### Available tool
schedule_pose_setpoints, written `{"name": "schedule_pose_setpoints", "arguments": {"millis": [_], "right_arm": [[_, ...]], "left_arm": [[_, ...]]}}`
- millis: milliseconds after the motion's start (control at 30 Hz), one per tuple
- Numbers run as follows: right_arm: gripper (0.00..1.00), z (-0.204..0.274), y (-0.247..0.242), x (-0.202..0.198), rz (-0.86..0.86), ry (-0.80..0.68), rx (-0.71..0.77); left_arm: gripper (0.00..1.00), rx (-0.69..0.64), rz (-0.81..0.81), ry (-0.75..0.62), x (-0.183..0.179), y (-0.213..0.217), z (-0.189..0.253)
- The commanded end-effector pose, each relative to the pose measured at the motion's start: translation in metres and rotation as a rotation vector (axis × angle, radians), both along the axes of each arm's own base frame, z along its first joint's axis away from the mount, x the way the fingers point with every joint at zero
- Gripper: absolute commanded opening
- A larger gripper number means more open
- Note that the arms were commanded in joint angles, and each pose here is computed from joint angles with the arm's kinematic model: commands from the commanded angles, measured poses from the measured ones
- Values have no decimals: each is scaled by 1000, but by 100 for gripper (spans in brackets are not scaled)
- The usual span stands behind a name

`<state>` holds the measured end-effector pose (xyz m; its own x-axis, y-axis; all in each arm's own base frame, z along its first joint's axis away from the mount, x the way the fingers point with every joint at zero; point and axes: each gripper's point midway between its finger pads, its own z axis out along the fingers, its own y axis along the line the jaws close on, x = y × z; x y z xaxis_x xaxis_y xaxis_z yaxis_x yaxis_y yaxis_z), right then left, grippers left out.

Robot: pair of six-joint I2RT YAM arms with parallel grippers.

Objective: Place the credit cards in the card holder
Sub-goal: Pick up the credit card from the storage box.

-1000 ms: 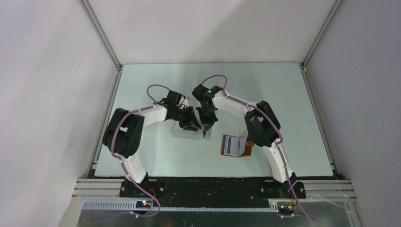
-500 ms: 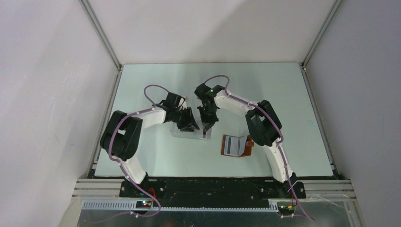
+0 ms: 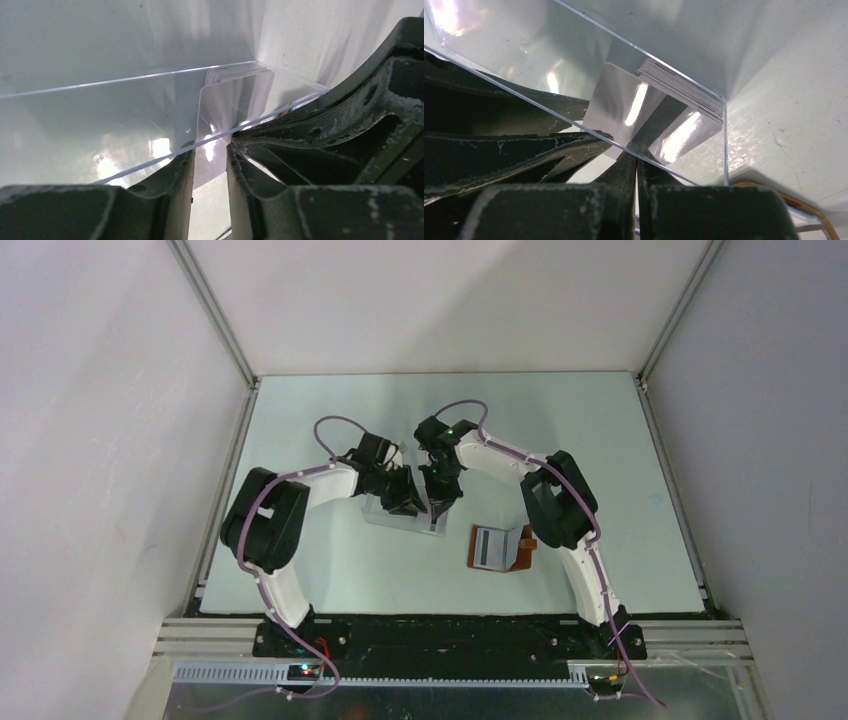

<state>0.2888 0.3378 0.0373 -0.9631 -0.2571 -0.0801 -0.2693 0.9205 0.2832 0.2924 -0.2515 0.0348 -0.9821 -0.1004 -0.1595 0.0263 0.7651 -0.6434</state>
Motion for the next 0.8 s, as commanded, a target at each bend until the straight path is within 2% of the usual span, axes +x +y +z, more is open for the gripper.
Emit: {"name": "schedule_pose_setpoints", "arguments": {"millis": [0,433,767], "right_arm": [[0,-9,-4,-1,-9,2,-11],[0,0,4,-1,-12,9,51],[0,17,1,4,-29,-17,74]], "left_arm": [[32,-63,-45,56,-13,-13,4],[29,-206,-87,-30,-8,-31,67],[29,-197,-105,31,-17,-32,48]]}}
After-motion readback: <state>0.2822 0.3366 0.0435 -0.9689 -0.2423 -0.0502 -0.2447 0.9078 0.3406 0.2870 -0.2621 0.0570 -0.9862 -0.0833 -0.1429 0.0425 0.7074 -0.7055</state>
